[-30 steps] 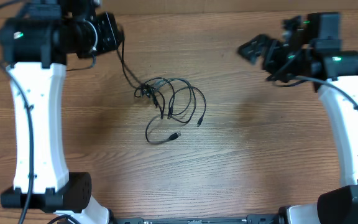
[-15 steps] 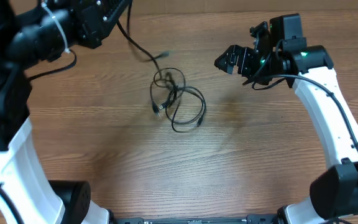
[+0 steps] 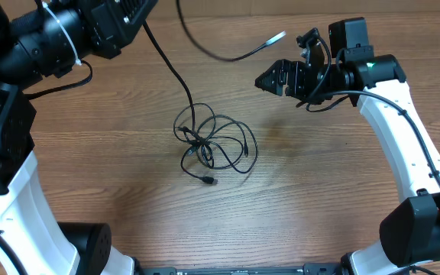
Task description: Untangle cables
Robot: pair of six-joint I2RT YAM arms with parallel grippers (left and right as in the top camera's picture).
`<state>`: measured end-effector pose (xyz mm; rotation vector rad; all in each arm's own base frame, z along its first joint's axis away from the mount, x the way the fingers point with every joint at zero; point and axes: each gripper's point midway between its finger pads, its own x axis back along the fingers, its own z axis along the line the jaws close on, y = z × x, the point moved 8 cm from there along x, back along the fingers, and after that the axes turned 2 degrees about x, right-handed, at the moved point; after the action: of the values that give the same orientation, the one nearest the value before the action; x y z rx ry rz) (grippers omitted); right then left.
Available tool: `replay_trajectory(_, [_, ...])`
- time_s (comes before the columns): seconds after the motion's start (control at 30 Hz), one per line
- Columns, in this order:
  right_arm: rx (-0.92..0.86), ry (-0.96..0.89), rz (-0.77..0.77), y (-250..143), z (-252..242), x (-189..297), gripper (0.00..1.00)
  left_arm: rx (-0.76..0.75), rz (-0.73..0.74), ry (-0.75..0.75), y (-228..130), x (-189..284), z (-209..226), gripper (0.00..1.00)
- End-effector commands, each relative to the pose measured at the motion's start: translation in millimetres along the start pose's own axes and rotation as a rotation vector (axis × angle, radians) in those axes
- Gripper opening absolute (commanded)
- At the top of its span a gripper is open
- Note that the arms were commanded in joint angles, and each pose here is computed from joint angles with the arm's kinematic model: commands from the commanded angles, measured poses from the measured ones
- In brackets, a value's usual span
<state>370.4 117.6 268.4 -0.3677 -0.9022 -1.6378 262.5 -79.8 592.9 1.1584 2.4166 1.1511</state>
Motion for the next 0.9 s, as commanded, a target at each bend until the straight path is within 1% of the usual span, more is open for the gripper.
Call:
replay_trajectory(0.0, [0.12, 0.171, 0.019, -1.7, 16.8, 5.5, 1.0, 0.098, -0.136, 0.174, 10.2, 4.1, 14.1, 0.04])
replay_trajectory(0.07, [0.127, 0.227, 0.026, -2.5, 21.7, 6.4, 1.0, 0.158, -0.211, 0.282, 14.7, 7.0, 25.8, 0.04])
replay_trajectory(0.13, [0.174, 0.291, 0.028, -3.3, 27.4, 7.8, 1.0, 0.205, -0.251, 0.339, 16.8, 7.6, 33.3, 0.04])
replay_trajectory(0.23, [0.36, 0.474, 0.029, -10.9, 44.8, 11.5, 1.0, 0.288, -0.253, 0.326, 16.7, 4.5, 35.6, 0.04])
replay_trajectory(0.3, [0.456, 0.554, 0.025, -15.9, 55.0, 10.8, 1.0, 0.339, -0.254, 0.315, 16.9, 2.3, 36.7, 0.04])
replay_trajectory(0.4, [0.547, 0.577, 0.03, -20.8, 67.9, 2.2, 1.0, 0.361, -0.246, 0.304, 15.6, 0.3, 35.6, 0.04])
replay_trajectory(0.5, [0.646, 0.596, 0.02, -23.2, 82.9, -7.5, 1.0, 0.378, -0.199, 0.262, 10.0, -4.5, 29.2, 0.04])
replay_trajectory(0.57, [0.719, 0.606, 0.004, -23.5, 95.5, -15.1, 0.99, 0.41, -0.174, 0.248, 5.2, -8.1, 25.6, 0.04])
replay_trajectory(0.67, [0.829, 0.644, -0.03, -24.2, 116.2, -23.9, 0.99, 0.41, -0.15, 0.235, -0.1, -13.2, 20.0, 0.04])
replay_trajectory(0.87, [0.958, 0.71, -0.061, -32.0, 148.1, -35.5, 0.99, 0.419, -0.178, 0.271, -0.3, -13.8, 22.0, 0.04])
